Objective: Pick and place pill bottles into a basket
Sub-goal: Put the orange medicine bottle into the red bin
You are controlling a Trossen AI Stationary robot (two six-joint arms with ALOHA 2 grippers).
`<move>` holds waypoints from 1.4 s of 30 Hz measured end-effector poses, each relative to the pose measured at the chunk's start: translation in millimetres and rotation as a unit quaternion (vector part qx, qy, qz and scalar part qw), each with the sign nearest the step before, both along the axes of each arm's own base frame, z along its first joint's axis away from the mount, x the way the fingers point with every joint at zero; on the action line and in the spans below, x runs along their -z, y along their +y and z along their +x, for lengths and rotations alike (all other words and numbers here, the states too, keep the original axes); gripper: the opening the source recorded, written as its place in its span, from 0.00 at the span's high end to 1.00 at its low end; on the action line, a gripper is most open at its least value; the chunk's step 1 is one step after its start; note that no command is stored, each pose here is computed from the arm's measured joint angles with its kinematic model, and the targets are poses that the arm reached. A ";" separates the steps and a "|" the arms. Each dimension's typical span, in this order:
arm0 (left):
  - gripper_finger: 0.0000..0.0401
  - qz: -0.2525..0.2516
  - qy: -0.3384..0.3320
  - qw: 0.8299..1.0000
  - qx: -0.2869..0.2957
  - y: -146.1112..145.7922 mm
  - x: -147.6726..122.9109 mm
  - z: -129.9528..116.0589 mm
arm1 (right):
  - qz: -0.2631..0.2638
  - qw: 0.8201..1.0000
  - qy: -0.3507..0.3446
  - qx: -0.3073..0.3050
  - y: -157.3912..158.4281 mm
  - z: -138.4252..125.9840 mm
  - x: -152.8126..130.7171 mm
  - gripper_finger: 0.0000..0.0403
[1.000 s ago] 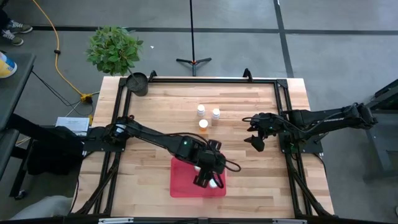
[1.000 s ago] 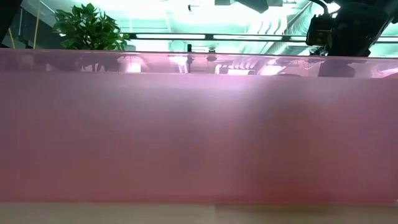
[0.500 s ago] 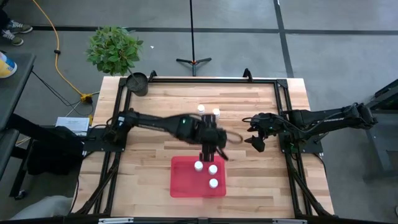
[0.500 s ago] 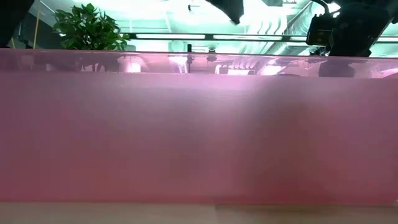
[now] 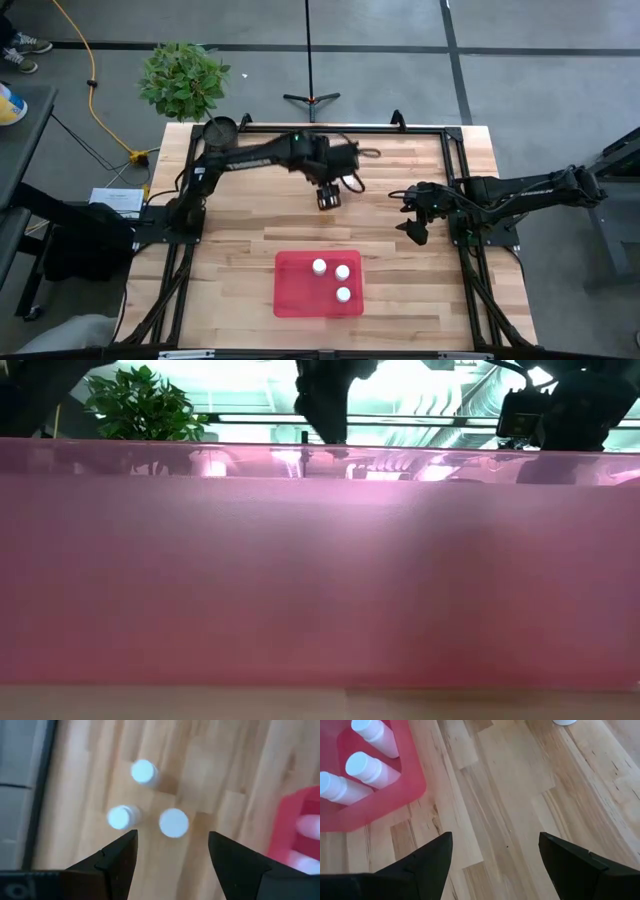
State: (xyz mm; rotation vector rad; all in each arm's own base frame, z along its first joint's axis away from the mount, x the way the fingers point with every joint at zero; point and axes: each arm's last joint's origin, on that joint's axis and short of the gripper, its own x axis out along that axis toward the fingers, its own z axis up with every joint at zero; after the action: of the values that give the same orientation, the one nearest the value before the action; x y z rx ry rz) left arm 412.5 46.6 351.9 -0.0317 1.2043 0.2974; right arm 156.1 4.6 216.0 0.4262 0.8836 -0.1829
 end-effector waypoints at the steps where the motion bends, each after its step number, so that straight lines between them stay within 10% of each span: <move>1: 0.31 -0.020 0.002 1.000 0.000 6.1 0.5 -1.3 | 0.000 1.000 0.001 0.000 0.0 -0.2 0.1 0.29; 13: 0.31 -0.149 -0.005 0.986 0.080 45.3 1.5 -11.4 | -0.003 1.000 0.000 -0.003 0.0 -0.1 0.1 0.29; 42: 0.31 -0.125 0.052 0.988 0.074 73.8 99.8 -2.4 | -0.002 1.000 -0.001 -0.001 -0.1 0.1 -0.1 0.29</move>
State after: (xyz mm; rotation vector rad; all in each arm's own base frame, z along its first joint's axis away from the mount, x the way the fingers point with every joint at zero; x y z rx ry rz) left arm 410.1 120.4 252.1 -0.1455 1.3355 0.0170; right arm 156.2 4.5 216.1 0.4217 0.8818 -0.1834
